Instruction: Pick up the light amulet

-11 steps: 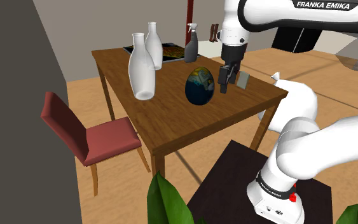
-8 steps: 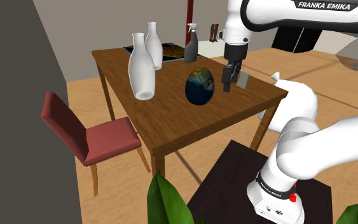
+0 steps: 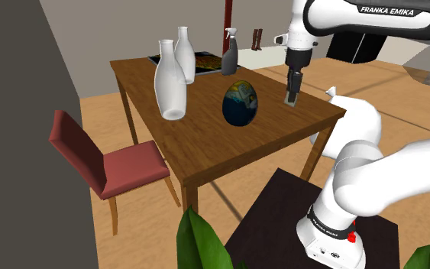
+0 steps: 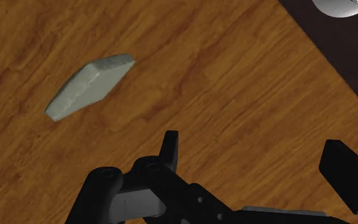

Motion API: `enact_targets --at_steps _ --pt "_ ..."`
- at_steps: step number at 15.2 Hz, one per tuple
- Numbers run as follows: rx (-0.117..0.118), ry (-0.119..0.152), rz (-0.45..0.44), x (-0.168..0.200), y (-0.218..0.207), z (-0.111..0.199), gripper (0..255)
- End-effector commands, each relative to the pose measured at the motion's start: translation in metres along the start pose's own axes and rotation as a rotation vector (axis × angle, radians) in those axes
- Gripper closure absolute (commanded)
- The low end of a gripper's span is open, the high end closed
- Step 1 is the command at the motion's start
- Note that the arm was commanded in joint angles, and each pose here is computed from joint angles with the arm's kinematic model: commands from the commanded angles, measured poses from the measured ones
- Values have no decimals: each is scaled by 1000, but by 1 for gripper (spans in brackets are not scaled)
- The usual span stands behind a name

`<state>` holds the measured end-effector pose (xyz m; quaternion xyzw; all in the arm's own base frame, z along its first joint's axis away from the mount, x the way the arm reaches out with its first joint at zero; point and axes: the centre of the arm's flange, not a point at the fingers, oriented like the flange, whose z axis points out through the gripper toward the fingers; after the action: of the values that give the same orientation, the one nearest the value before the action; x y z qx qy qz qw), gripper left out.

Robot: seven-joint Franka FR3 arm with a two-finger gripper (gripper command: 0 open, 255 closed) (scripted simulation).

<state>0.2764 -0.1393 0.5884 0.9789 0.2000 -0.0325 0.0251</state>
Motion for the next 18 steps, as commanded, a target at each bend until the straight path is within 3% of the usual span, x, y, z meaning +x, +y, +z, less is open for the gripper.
enact_targets --at_steps 1,8,17,18 --pt "-5 1 -90 -11 25 -1 0" --pt "-18 9 -373 -26 112 3 0" --pt "-18 9 -373 -23 111 43 0" --pt "-18 9 -373 -23 111 45 255"
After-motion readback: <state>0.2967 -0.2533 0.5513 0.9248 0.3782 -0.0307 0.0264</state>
